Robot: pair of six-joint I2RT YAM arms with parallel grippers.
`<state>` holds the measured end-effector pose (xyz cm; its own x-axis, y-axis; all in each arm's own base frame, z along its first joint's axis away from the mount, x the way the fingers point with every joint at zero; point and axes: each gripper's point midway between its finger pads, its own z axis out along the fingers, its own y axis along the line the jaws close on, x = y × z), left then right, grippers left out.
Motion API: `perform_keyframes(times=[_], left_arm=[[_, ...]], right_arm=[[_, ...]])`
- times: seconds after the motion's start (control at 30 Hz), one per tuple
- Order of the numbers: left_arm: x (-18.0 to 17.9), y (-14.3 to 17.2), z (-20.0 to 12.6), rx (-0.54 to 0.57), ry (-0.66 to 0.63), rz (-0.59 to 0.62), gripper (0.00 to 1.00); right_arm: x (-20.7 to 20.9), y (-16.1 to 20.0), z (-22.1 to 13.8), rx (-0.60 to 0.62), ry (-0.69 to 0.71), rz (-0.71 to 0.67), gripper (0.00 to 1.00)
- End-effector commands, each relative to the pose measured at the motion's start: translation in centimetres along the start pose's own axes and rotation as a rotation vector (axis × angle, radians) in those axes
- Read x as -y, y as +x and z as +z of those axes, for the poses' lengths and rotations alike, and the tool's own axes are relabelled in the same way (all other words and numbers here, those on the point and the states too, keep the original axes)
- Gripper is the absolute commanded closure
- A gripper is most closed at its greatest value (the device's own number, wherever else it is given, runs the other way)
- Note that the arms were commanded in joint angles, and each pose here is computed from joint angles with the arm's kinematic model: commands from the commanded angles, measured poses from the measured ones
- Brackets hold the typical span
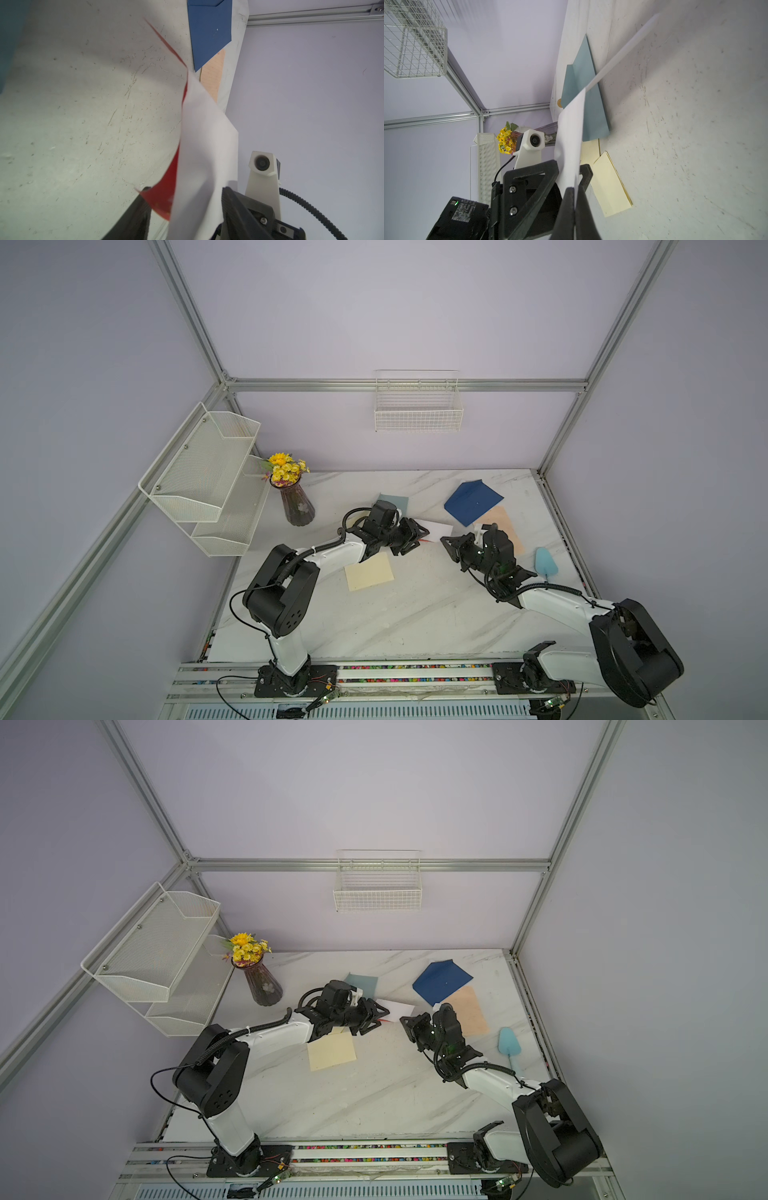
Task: Fold the letter paper in half and place it into the envelope
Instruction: Fold the letter paper at the center of the board.
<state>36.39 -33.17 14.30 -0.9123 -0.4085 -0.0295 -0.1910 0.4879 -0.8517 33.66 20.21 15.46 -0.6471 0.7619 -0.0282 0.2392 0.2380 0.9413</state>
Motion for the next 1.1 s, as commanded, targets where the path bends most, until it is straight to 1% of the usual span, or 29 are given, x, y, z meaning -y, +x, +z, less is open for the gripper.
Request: perform_keyframes(times=[0.0, 0.23, 0.63, 0.93, 1.07], left_arm=[[3.0, -1.6, -2.3, 0.093, 0.035, 0.084, 0.44], [3.2, -1.8, -2.5, 0.104, 0.026, 0.098, 0.44], [3.9, -3.0, -2.8, 0.172, 0.005, 0.134, 0.44], [4.6, -2.8, -2.0, 0.160, 0.007, 0.165, 0.44], [4.2, -2.3, -1.5, 0.143, -0.002, 0.169, 0.47]], right_arm=[[0.2, 0.1, -0.3, 0.008, -0.001, 0.009, 1.00], [0.5, 0.3, 0.1, -0.010, 0.005, 0.010, 1.00], [0.7, 0.8, 0.4, -0.026, 0.011, 0.014, 1.00], [0.1, 0.9, 1.1, -0.038, 0.007, 0.006, 1.00], [-0.5, 0.9, 1.5, -0.042, -0.008, 0.003, 1.00]])
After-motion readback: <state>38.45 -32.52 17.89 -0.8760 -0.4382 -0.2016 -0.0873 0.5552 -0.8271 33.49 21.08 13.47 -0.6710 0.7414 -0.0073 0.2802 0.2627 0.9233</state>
